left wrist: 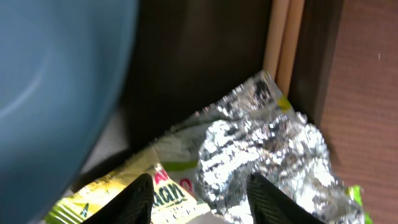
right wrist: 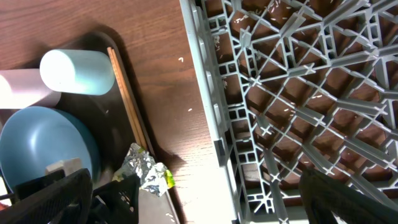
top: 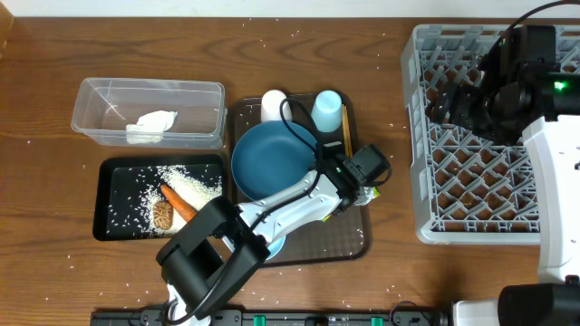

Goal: Sort waste into correct bins and load items into the dishwasher rack
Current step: 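Lower the left gripper and grasp the foil and yellow wrapper, then lift the wrappers and carry them toward the clear container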

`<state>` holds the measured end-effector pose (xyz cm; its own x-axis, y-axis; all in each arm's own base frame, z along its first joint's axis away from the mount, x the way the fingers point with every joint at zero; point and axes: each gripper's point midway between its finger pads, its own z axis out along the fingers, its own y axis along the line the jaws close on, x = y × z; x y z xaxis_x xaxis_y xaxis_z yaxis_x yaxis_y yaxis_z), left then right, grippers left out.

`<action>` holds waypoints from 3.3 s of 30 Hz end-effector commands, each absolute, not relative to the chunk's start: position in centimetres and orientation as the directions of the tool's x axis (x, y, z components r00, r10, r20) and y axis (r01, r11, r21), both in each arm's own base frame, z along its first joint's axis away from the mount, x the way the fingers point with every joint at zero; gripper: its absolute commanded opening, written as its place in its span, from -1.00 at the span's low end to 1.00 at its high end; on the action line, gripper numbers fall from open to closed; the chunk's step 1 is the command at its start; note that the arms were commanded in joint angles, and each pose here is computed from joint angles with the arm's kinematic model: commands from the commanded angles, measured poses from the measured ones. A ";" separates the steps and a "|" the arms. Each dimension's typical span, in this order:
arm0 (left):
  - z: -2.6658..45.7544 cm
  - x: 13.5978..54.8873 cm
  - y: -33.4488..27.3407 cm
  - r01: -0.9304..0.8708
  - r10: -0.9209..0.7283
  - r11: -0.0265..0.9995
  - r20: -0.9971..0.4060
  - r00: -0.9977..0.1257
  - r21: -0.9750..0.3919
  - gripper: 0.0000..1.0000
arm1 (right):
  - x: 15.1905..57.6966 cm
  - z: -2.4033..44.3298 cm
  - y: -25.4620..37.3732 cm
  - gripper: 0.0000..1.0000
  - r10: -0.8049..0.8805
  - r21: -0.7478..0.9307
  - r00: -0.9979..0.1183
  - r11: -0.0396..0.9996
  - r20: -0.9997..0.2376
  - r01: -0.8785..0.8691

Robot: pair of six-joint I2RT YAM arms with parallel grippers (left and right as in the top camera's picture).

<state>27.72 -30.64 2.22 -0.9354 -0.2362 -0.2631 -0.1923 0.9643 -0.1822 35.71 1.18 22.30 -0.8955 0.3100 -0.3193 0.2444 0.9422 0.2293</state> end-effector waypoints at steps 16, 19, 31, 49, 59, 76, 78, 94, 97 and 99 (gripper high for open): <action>0.2 28.4 -29.2 -0.293 -0.319 0.947 -0.296 -0.900 -0.127 -0.29 | 35.8 22.7 0.9 0.98 0.327 0.234 -0.886 0.937 -0.328 0.259; 0.2 28.4 -29.2 -0.293 -0.319 0.947 -0.296 -0.901 -0.128 -0.50 | 35.8 22.7 0.9 0.99 0.327 0.234 -0.886 0.937 -0.328 0.259; 2.7 27.7 -29.2 -0.285 -0.319 0.946 -0.282 -0.905 -0.156 -0.88 | 35.8 22.7 0.9 0.98 0.327 0.234 -0.886 0.937 -0.328 0.259; 13.6 29.7 -28.8 -0.260 -0.415 0.877 -0.366 -0.833 -0.404 -0.88 | 35.8 22.7 0.9 0.97 0.327 0.234 -0.886 0.937 -0.328 0.259; 19.4 37.6 -15.1 -0.466 -0.467 0.853 -0.743 -0.480 -0.235 -0.88 | 35.8 22.7 0.9 0.98 0.327 0.234 -0.886 0.937 -0.328 0.259; 20.8 44.1 2.1 -0.660 -0.564 0.704 -0.770 -0.299 -0.260 -0.88 | 35.8 22.7 0.9 0.99 0.327 0.234 -0.886 0.937 -0.328 0.259; 20.5 44.2 3.4 -0.677 -0.579 0.686 -0.763 -0.288 -0.266 -0.87 | 35.8 22.7 0.9 0.98 0.327 0.234 -0.886 0.937 -0.328 0.259; 17.7 43.0 5.3 -0.709 -0.556 0.690 -0.733 -0.391 -0.145 0.77 | 35.8 22.7 0.9 0.99 0.327 0.234 -0.886 0.937 -0.328 0.259; 17.9 41.9 5.4 -0.706 -0.541 0.701 -0.724 -0.428 -0.106 0.79 | 35.8 22.7 0.9 0.98 0.327 0.234 -0.886 0.937 -0.328 0.259; 18.6 40.9 5.5 -0.706 -0.541 0.701 -0.720 -0.435 -0.100 0.79 | 35.8 22.7 0.9 0.98 0.327 0.234 -0.886 0.937 -0.328 0.259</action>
<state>41.78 5.24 16.96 -0.4344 -0.5615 -0.7043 -0.7184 0.6877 -0.1051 35.72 1.18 22.30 -0.8954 0.3100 -0.3196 0.2443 0.9422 0.2294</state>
